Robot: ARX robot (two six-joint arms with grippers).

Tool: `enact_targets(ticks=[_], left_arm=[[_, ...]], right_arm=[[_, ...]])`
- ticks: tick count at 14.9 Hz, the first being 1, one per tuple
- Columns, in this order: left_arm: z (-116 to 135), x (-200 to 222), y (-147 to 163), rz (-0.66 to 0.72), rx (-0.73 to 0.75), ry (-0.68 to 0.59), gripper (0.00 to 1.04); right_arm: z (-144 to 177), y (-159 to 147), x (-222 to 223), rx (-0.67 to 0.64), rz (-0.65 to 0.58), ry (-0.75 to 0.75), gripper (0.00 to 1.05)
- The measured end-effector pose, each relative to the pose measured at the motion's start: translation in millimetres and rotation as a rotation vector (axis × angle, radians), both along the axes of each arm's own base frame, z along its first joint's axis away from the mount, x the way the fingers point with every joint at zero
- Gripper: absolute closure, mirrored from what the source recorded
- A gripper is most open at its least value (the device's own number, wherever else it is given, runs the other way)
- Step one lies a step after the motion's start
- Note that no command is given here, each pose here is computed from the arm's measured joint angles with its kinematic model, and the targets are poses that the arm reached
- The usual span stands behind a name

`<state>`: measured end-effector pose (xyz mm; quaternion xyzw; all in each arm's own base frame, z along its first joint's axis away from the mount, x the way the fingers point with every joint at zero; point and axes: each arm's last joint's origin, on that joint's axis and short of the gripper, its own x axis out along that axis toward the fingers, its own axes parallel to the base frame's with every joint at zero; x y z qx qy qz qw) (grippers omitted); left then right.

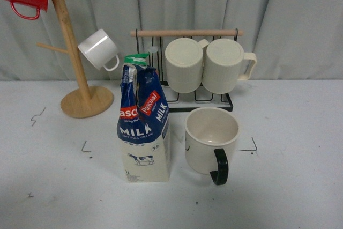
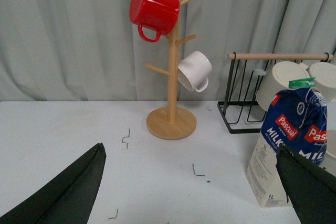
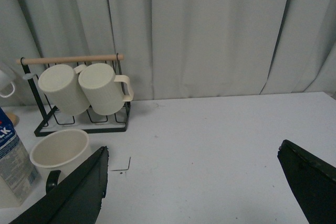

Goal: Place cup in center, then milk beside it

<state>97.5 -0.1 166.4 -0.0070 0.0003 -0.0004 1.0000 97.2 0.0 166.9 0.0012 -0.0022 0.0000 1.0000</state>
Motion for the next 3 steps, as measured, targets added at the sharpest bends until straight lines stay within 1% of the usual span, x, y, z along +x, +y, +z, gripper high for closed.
enact_targets(ticks=[3], left_arm=[[0.0, 0.0, 0.0, 0.0, 0.0, 0.0, 0.07]], right_arm=[[0.0, 0.0, 0.0, 0.0, 0.0, 0.0, 0.06]])
